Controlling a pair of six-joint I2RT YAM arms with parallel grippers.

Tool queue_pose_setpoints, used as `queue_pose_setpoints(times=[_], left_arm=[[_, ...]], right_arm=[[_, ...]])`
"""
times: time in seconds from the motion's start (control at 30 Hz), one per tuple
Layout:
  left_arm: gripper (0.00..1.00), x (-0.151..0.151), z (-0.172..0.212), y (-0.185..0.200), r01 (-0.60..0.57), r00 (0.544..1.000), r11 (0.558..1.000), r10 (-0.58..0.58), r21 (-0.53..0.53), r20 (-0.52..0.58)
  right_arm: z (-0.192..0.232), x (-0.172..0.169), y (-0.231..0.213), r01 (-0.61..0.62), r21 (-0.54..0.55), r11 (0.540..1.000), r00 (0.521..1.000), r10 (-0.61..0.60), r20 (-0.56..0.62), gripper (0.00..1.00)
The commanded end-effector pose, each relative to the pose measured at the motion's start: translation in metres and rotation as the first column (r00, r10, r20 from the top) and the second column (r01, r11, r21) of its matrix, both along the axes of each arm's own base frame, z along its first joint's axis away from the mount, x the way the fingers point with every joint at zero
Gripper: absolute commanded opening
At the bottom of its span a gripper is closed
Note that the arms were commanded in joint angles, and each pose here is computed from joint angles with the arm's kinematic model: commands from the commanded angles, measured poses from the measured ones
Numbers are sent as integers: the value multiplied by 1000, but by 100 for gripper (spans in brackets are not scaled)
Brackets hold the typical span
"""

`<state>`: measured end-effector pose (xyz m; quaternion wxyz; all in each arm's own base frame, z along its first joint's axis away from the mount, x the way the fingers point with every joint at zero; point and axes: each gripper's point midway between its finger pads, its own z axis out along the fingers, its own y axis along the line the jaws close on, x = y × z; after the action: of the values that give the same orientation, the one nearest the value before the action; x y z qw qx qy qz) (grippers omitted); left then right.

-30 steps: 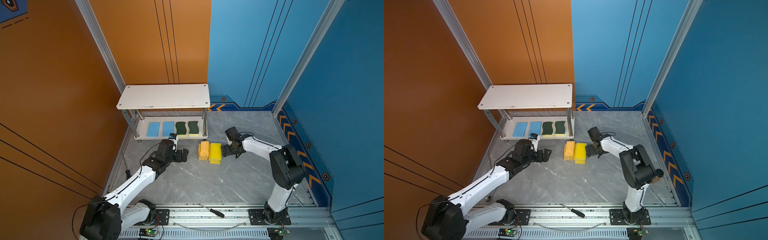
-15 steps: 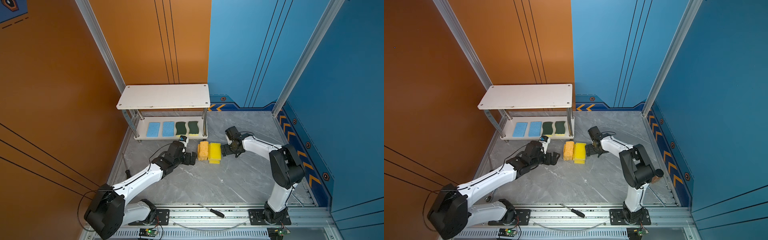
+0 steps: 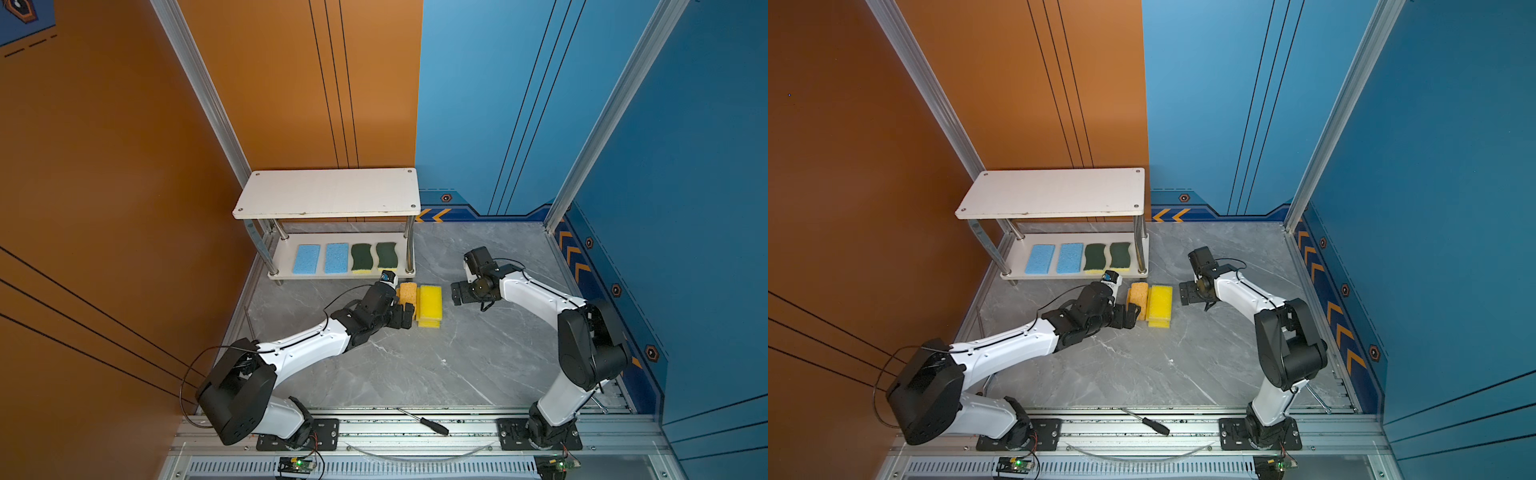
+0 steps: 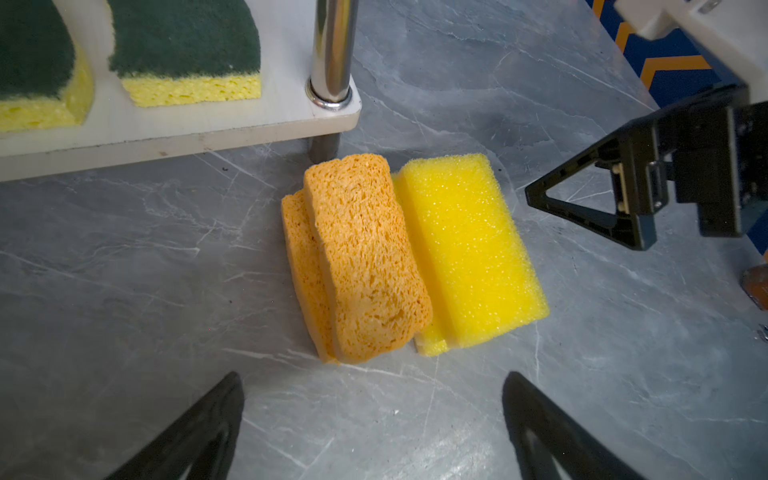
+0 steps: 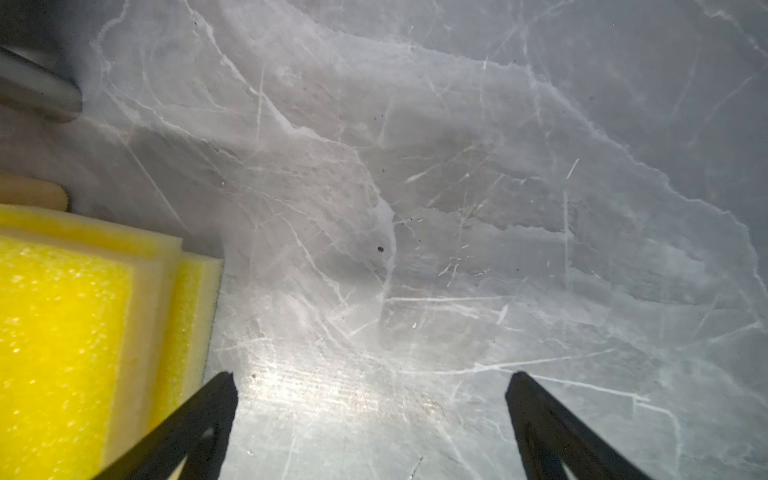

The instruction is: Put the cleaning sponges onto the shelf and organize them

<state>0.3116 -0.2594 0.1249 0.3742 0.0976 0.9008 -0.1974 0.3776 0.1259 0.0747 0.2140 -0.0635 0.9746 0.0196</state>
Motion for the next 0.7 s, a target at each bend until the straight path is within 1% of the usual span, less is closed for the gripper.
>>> queue_pose_setpoints(times=[0.0,0.2,0.33,0.5,0.67], left_arm=[[98,10,10,-10,-45,999,999,45,1,30],[98,15,0,-18,-59,998,998,59,34,-2],[100,17,-7,-17,-77,997,996,78,55,-19],[94,15,-15,-16,-83,995,994,86,63,-41],[92,12,-19,-14,-92,994,994,96,64,-54]], right_arm=[[-1,-13,-8,17,5,1000,999,-17,-36,100],[-1,-17,-13,25,7,1000,999,-25,-39,100],[-1,-20,-16,31,9,999,999,-30,-36,100],[-3,-22,-17,37,18,999,999,-36,-39,100],[-6,-21,-12,39,42,998,998,-37,-43,100]])
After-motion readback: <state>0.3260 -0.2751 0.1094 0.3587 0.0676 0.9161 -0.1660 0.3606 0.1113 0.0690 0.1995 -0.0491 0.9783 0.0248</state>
